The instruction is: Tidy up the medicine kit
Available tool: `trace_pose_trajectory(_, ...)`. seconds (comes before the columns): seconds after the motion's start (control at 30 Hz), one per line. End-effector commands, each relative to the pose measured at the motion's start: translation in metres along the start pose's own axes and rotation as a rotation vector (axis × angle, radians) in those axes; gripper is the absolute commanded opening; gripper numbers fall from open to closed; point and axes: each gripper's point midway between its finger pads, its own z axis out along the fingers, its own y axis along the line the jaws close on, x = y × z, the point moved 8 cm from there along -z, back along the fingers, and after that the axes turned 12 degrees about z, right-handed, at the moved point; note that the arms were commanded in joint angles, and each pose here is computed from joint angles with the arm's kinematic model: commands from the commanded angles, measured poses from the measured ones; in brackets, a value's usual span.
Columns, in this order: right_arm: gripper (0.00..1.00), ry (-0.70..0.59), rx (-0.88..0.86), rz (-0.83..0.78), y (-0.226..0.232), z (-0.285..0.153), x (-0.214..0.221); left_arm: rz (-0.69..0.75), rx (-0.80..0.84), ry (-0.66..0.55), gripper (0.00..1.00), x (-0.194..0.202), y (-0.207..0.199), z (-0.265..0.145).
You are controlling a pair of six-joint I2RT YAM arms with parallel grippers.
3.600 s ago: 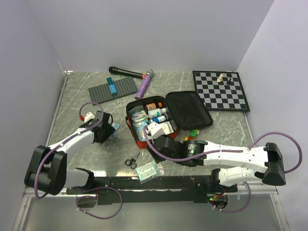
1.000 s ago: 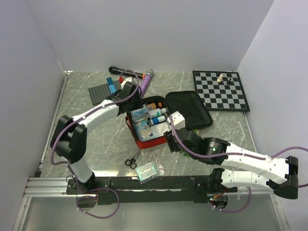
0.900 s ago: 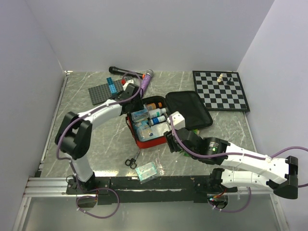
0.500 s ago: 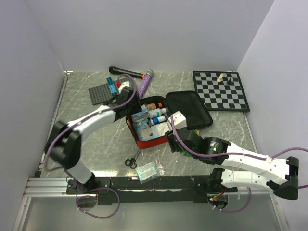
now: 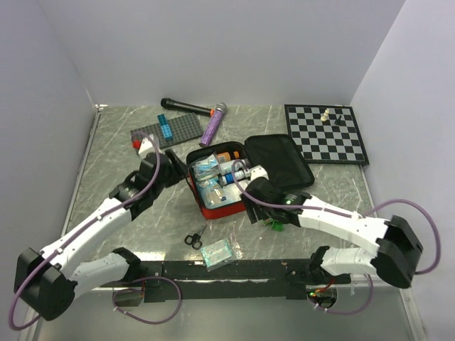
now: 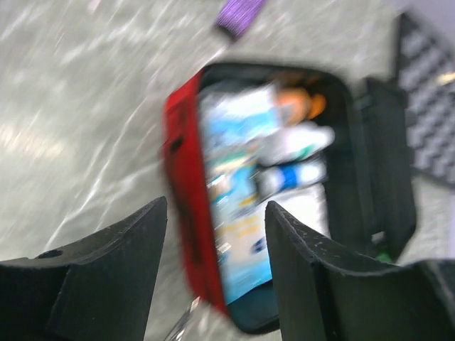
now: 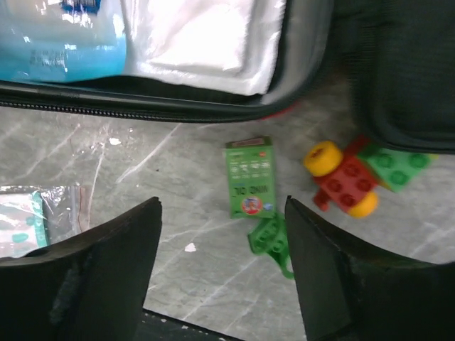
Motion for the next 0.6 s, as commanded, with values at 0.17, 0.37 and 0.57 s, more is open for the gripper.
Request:
trace_pose_trajectory(0.17, 0.79, 0.107, 0.020, 0.012, 0.012, 0.036, 0.008, -0.084, -0.058, -0.015, 0.68, 0.024, 0.035, -0.030)
trace_pose_trajectory(0.37, 0.78, 0.136, 0.072, 0.061, 0.004, 0.045, 0.011, -0.091, -0.062, -0.057, 0.72, 0.024, 0.044, -0.041)
trace_pose_trajectory(0.57, 0.77, 0.192, 0.092, 0.099, 0.001, 0.057, 0.016, -0.073, -0.068, -0.032, 0.73, 0.028, 0.045, -0.039)
